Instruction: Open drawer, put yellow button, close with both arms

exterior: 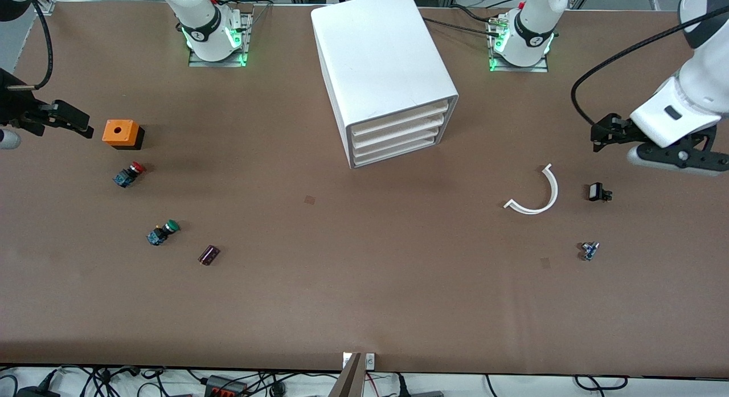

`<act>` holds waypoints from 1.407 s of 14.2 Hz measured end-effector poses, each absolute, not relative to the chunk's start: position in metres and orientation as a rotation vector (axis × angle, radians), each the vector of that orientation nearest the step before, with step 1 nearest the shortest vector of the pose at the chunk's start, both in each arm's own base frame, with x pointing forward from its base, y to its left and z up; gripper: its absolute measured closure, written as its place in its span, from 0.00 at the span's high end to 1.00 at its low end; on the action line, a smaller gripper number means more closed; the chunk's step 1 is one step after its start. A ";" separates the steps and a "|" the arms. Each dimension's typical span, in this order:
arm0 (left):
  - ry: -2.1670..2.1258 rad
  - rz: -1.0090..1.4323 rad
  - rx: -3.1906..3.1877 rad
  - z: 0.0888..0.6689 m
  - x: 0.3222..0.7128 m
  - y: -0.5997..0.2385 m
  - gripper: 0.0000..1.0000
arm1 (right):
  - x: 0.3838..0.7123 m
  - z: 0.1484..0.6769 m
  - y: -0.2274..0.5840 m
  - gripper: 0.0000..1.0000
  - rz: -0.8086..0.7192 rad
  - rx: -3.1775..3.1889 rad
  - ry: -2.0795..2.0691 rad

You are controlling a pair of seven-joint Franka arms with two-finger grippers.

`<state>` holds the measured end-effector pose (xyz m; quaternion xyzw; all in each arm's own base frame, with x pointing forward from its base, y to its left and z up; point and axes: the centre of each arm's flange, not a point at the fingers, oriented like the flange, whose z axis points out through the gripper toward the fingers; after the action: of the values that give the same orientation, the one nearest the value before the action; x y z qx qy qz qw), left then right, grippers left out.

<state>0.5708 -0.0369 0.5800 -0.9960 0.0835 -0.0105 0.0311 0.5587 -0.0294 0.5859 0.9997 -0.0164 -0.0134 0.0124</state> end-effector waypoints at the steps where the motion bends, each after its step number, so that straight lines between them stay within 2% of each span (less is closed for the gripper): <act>1: 0.236 -0.071 -3.096 0.581 0.567 -0.033 1.00 | 0.559 0.586 -0.029 1.00 -0.042 3.116 -0.051; 20: 0.286 -0.045 -3.118 0.587 0.557 -0.055 1.00 | 0.559 0.586 -0.029 1.00 -0.041 3.116 -0.051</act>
<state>0.5566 -0.0552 0.5869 -0.9957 0.0912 -0.0145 0.0053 0.5587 -0.0293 0.5859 0.9997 -0.0162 -0.0132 0.0124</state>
